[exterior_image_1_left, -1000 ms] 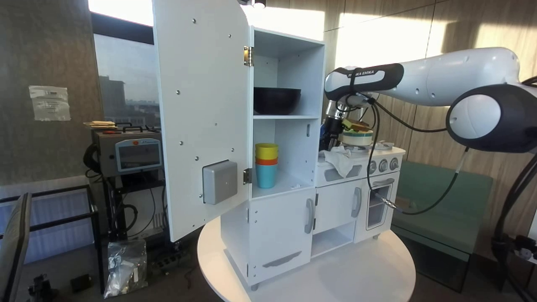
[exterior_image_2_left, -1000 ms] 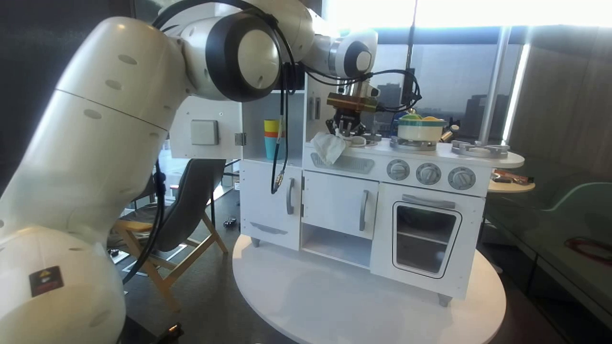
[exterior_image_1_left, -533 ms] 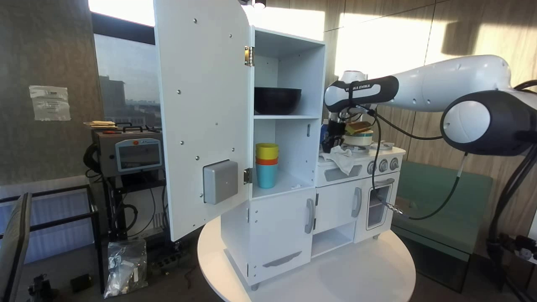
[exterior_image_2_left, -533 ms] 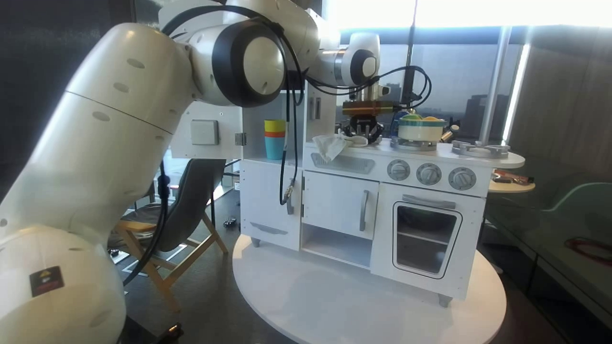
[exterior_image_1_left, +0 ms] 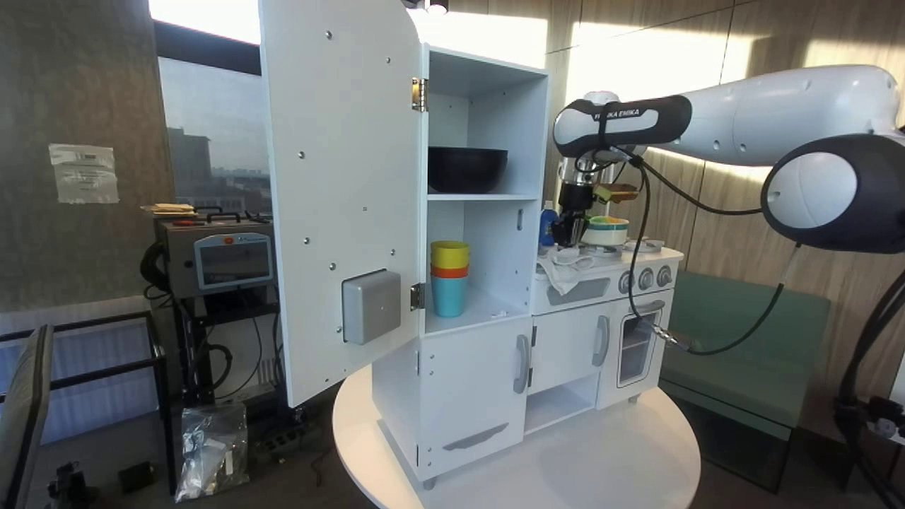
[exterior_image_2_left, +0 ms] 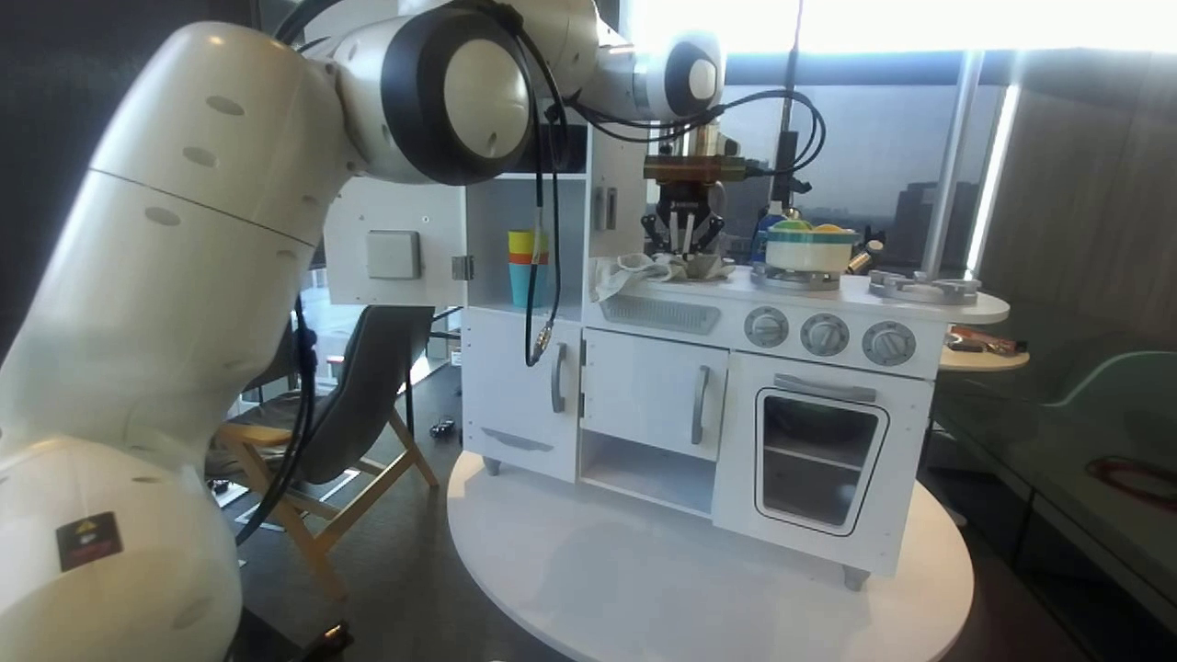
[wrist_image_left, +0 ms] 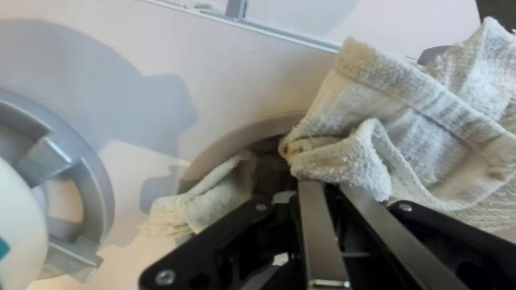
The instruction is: Use the towel to wipe the sink
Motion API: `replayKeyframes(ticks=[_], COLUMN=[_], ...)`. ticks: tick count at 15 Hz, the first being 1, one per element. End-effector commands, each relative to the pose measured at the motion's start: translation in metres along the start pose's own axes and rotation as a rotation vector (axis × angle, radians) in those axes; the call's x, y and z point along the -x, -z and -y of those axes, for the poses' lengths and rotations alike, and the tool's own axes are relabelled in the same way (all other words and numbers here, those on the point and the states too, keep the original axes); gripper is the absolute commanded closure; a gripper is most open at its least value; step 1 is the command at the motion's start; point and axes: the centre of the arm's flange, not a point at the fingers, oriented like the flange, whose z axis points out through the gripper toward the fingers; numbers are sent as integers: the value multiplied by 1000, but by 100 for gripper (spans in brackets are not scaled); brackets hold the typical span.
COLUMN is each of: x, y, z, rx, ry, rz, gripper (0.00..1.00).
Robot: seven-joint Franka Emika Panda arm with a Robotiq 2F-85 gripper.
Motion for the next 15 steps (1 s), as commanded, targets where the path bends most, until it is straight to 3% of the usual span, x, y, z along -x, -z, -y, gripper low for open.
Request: replayKeyframes(ticks=[1, 9, 15], x=[-9, -10, 20], y=[20, 75, 140], z=[11, 14, 28], rx=[-37, 89, 158], ry=[17, -34, -108], rz=[-46, -62, -103], gripper=[89, 90, 90])
